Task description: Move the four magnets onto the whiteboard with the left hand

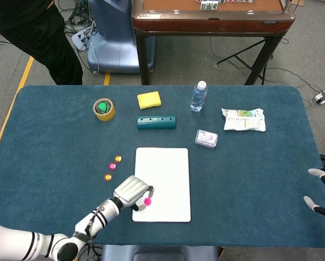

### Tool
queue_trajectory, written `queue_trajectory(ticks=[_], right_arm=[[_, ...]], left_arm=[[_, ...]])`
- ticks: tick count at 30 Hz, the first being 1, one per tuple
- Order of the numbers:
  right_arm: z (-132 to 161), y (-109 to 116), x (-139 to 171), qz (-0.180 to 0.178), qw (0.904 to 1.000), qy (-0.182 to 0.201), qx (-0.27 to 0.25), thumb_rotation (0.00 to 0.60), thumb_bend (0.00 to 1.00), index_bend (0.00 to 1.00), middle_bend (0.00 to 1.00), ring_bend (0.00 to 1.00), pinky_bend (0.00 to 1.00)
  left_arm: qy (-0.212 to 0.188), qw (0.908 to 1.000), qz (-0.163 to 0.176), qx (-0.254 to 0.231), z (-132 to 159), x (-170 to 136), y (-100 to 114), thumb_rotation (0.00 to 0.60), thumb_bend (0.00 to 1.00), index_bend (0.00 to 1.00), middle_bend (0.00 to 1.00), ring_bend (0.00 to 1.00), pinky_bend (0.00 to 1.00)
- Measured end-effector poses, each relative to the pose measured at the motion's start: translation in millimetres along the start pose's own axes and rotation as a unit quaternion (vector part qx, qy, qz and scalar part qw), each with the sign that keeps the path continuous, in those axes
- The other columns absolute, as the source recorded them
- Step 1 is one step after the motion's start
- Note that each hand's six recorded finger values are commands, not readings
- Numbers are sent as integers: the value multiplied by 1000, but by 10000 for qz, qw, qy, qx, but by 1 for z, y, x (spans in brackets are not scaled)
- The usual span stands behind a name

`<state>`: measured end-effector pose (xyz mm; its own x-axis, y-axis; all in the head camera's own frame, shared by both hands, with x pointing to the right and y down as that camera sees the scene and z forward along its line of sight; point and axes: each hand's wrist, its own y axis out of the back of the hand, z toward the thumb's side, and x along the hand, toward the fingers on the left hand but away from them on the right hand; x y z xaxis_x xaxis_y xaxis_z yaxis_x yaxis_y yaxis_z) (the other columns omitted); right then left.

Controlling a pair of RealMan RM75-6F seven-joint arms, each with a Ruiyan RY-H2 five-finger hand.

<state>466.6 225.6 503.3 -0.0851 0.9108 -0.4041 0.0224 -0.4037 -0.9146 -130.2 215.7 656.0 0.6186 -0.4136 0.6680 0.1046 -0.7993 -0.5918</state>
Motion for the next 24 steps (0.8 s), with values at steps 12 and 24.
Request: queue_trajectory(ticks=[12,24], right_arm=[[-1,0,-1,22,10000,-14,-9,600,131,292,310,371,603],[0,-3,-2,72,10000,-10,2,600,131,292,310,371,603]], left_arm=[[-57,9999,-125,53,6,-4,-7,600,291,392,1000,1000,1000],[477,9988,55,-71,-29,-13,-4,600,286,429,1000,1000,1000]])
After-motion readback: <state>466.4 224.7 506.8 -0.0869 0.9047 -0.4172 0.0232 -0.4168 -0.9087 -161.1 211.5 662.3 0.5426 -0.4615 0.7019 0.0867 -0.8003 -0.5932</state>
